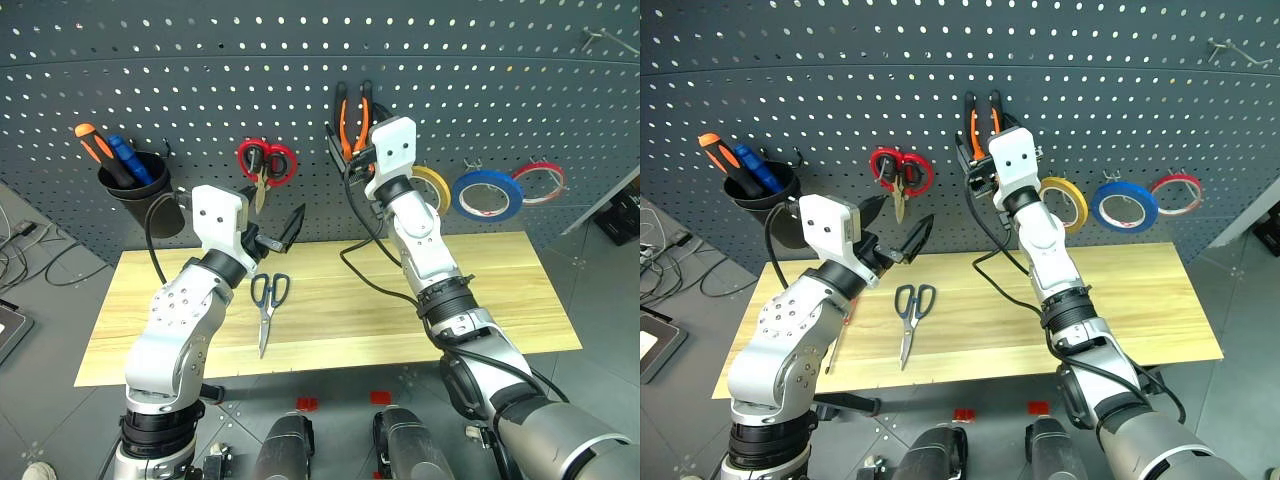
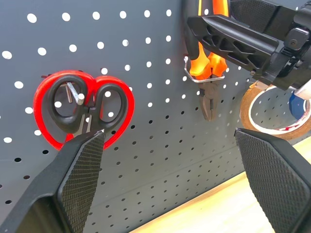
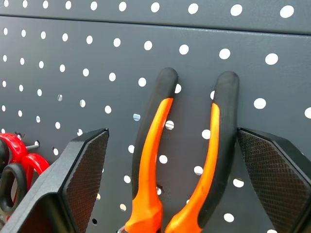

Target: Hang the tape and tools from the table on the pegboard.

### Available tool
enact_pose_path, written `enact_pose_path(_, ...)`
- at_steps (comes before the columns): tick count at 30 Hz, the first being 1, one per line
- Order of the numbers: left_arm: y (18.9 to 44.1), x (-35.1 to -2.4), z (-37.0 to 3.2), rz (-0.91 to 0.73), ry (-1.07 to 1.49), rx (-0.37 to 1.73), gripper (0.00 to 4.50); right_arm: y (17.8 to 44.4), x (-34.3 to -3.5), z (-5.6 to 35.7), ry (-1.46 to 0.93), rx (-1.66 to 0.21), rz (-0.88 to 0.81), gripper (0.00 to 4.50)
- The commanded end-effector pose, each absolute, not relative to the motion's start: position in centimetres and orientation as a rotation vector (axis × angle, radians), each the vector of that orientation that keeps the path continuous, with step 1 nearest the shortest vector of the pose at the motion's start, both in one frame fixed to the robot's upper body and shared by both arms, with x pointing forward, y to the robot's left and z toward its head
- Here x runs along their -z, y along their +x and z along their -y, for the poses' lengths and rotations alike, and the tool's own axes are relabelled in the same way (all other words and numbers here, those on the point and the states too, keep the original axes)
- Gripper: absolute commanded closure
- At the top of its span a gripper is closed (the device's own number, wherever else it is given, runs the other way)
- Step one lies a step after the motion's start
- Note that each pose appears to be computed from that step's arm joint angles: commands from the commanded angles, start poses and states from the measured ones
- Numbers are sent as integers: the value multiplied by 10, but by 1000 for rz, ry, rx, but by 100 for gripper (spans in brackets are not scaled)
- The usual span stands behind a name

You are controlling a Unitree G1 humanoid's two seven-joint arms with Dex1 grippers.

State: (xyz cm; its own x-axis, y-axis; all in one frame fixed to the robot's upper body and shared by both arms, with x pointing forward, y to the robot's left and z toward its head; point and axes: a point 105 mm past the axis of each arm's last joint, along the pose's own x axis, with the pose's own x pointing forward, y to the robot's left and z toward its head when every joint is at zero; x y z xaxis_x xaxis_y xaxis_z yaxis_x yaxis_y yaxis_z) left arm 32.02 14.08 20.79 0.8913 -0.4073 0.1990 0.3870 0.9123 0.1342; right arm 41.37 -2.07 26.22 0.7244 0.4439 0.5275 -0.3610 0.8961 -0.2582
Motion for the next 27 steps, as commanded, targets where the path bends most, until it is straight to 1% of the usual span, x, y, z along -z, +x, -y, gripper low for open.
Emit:
enact_pose_path(1, 316, -218, -139, 274, 108, 427, 0, 403, -278, 24, -125, -470, 673, 1)
enact_pose_path(8, 314, -214, -140, 257, 111, 432, 0, 388, -282, 47, -145, -546, 644, 1)
enact_pose_path(13, 312, -200, -147, 204, 100, 384, 0, 368, -266, 55, -184, -694, 559, 1)
enact_pose_path(17, 308, -154, -162, 34, 115, 280, 0, 335, -213, 64, -382, -951, 412, 1)
enact_pose_path(20, 307, -119, -176, -88, 140, 185, 0, 313, -181, 72, -478, -1106, 340, 1)
enact_pose_path(23, 303, -88, -188, -214, 124, 94, 0, 298, -161, 77, -524, -1221, 289, 1)
enact_pose_path(27, 297, -63, -195, -335, 107, 24, 0, 287, -149, 73, -547, -1329, 270, 1)
